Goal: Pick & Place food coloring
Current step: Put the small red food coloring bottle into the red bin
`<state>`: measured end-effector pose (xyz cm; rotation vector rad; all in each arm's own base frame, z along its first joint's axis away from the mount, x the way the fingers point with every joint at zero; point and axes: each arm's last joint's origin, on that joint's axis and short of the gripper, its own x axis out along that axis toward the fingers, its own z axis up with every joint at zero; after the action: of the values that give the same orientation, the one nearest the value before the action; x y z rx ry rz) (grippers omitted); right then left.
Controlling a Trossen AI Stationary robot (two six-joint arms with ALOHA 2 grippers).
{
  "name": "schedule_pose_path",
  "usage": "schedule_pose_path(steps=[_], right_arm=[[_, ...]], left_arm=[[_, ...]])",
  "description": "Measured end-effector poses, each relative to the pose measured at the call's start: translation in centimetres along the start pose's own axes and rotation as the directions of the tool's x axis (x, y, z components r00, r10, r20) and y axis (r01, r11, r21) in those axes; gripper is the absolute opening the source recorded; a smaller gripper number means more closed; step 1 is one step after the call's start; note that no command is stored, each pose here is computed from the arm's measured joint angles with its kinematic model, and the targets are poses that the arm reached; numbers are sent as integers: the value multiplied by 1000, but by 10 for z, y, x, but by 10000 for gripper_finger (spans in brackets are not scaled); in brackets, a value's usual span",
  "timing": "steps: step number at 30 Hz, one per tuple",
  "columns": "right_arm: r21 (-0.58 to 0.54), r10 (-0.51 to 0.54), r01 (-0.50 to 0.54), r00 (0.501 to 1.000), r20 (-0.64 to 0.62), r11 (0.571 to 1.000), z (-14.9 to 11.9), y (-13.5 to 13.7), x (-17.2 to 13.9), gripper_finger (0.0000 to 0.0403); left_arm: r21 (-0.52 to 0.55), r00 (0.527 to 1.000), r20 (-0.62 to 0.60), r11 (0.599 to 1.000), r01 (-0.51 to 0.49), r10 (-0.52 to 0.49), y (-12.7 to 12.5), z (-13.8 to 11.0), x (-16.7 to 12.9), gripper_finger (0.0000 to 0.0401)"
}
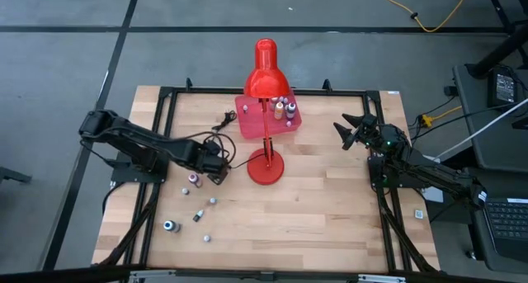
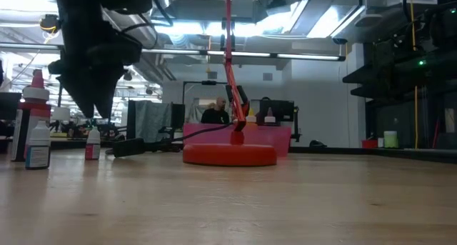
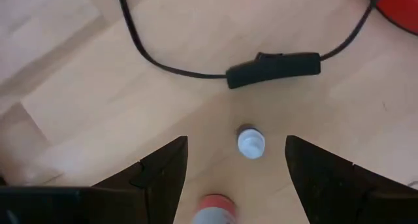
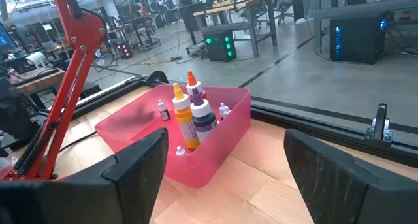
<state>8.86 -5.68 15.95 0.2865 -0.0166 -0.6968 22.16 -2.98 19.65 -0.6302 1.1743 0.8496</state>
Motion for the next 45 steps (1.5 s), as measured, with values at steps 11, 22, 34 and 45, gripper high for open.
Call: schedule_pose_path(steps=[11,22,34,45], right_arm=[[0,0,0,1000,0,1000,0,0,0,306],[-1,0,0,1000,0,1000,0,0,0,306],[0,0,0,1000,0,1000,0,0,0,306],[-1,0,0,1000,0,1000,0,0,0,306]], left_arm=[[-17,998,-68,1000,-15,14,-19,-5,23,249],[-22,998,-61,999,-33,32,-25,-4,36,247],[-87,996,-88,995,-40,32,-24,-5,35,123],[-70,994,-108,997,-26,18,-25,-3,28,54]])
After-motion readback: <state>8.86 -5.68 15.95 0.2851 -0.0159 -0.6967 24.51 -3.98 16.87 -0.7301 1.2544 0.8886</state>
